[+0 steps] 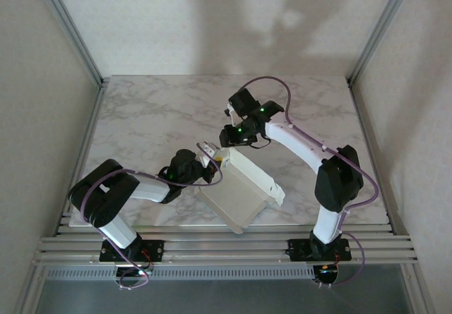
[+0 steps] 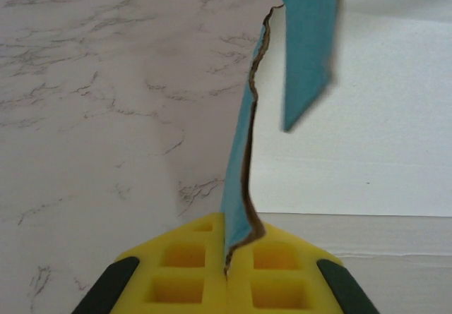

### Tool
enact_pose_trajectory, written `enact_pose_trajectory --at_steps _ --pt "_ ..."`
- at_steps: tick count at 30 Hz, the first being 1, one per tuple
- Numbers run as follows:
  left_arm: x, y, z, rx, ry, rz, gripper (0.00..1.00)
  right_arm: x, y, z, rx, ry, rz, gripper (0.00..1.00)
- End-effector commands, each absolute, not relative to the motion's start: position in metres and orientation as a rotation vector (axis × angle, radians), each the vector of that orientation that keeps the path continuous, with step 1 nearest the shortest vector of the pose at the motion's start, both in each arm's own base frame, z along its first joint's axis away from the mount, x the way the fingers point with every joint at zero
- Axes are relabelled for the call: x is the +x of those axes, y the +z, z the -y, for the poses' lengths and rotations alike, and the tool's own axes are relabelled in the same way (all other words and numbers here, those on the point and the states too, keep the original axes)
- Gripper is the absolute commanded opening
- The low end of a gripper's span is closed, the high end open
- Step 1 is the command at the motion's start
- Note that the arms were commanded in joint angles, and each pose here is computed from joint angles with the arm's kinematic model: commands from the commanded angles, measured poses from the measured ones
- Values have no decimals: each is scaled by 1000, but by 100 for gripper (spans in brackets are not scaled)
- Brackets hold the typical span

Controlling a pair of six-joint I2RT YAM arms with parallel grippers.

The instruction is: Fold the paper box

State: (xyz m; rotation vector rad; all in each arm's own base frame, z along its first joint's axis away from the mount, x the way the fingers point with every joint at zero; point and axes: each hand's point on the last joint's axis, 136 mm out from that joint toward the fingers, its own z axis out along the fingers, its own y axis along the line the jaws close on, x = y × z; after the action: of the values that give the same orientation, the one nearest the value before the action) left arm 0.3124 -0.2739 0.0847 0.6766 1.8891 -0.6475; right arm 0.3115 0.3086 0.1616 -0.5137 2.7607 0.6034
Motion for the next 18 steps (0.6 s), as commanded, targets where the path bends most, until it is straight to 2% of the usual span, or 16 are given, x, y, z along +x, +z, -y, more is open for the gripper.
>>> enact_pose_trajectory --at_steps 1,12,18 --pt "309 80 281 710 -668 -1897 0 309 163 -302 -558 530 -2762 38" --pt "310 81 282 711 -668 -1897 0 305 166 -303 -562 534 -2728 27" --pt "310 83 282 713 -671 -1895 0 305 172 -311 -500 614 -2672 32"
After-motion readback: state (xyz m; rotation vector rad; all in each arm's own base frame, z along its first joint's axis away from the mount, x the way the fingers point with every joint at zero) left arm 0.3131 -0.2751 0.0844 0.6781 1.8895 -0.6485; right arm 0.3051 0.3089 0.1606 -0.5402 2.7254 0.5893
